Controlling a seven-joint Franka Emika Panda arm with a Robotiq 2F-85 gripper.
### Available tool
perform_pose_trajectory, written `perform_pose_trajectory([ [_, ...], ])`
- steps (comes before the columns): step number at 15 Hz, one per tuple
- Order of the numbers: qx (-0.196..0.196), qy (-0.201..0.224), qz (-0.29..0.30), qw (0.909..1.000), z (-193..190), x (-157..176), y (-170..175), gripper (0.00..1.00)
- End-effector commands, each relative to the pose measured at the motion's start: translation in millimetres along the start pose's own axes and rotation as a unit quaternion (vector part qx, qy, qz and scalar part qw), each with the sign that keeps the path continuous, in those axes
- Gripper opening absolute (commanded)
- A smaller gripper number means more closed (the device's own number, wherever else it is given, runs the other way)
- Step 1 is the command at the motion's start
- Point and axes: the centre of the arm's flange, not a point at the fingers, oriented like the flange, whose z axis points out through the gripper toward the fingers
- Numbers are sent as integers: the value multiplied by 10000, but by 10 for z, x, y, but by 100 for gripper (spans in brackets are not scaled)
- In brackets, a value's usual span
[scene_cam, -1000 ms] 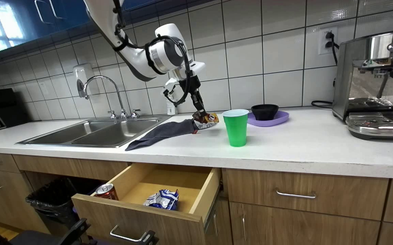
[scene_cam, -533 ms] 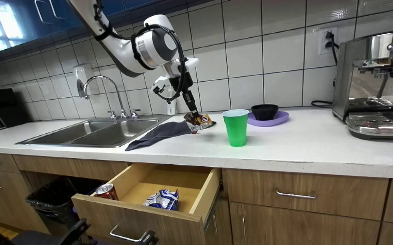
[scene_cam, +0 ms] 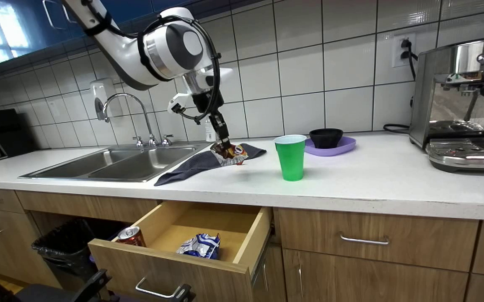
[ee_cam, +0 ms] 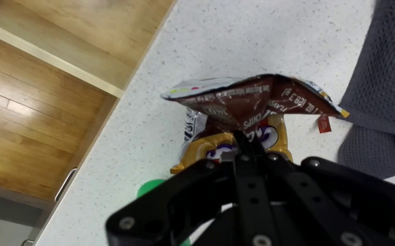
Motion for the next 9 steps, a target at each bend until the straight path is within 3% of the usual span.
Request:
perform_pose_trajectory([
  [1,-63,-18,-473,9989,-188,-163,285,0],
  [9,-392,-129,-1014,9940,-93,-344,655,0],
])
